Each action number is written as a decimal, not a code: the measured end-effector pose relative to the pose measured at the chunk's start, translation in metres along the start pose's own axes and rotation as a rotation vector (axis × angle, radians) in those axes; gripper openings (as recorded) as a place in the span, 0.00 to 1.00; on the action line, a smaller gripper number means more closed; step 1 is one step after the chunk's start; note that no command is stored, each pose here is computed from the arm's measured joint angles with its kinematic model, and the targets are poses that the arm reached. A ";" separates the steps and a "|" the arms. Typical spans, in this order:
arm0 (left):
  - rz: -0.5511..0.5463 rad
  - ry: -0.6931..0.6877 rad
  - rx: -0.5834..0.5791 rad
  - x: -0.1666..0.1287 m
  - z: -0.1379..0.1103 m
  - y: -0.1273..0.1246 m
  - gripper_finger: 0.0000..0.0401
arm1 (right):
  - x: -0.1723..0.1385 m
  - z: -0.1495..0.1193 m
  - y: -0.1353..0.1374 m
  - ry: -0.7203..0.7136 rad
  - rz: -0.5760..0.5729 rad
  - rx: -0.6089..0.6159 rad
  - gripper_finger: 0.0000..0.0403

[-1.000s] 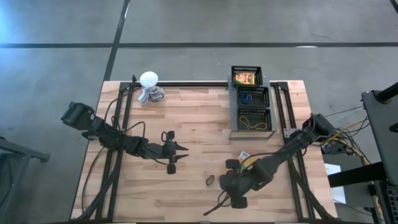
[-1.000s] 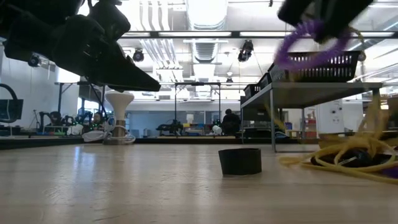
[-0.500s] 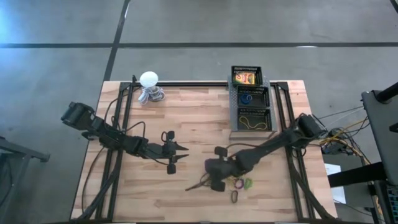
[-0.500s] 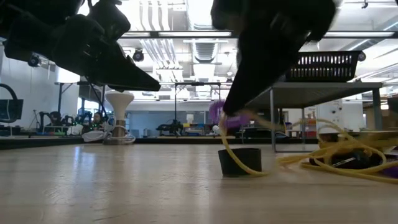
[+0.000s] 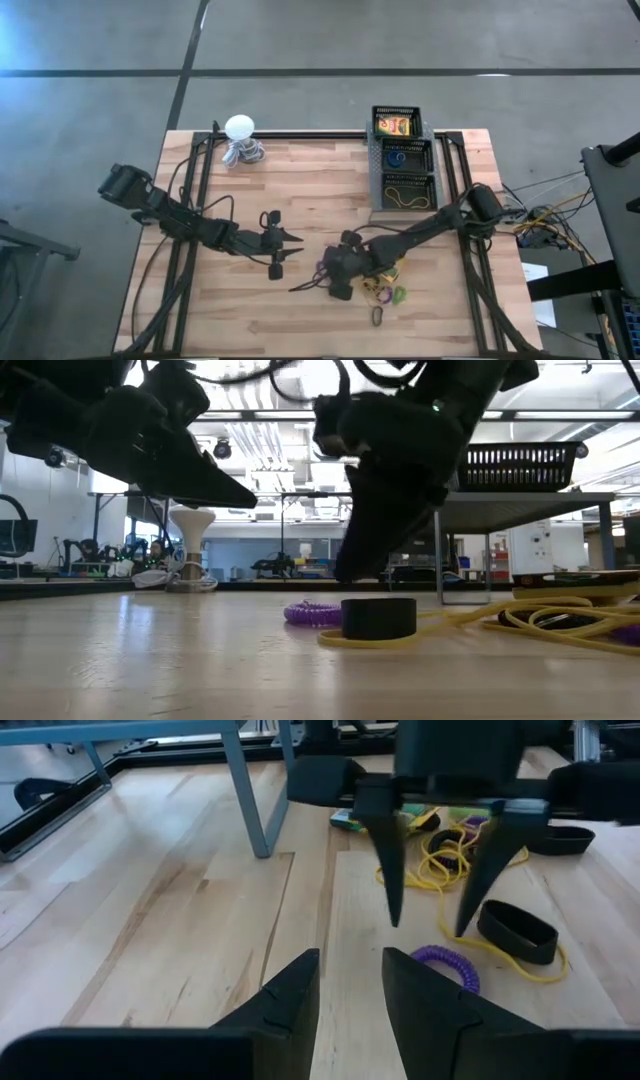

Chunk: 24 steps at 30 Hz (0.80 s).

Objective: Pick & Place Office Desk Supplies
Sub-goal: Put the violet spring keychain into the middle black bin on the shelf

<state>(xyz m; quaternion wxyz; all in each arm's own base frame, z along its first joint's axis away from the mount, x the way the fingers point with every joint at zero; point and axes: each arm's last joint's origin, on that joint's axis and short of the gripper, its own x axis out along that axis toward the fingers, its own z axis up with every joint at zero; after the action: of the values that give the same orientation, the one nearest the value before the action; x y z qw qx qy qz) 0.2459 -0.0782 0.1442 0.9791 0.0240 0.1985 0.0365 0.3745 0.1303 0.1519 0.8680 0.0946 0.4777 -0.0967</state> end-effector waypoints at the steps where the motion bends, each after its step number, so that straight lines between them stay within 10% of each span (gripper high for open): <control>1: 0.000 0.000 0.000 0.000 0.000 0.000 0.29 | 0.000 0.001 0.001 -0.018 0.006 0.002 0.47; 15: 0.001 0.000 0.000 0.000 0.000 0.000 0.29 | 0.036 -0.011 0.017 -0.017 0.065 -0.258 0.39; 24: 0.000 0.000 0.000 0.000 0.000 0.000 0.29 | 0.029 -0.009 0.017 -0.010 0.076 -0.306 0.10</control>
<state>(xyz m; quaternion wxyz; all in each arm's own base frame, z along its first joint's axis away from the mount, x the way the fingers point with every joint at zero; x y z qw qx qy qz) 0.2459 -0.0781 0.1442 0.9792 0.0239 0.1983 0.0367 0.3868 0.1465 0.1244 0.8776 -0.0214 0.4788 0.0098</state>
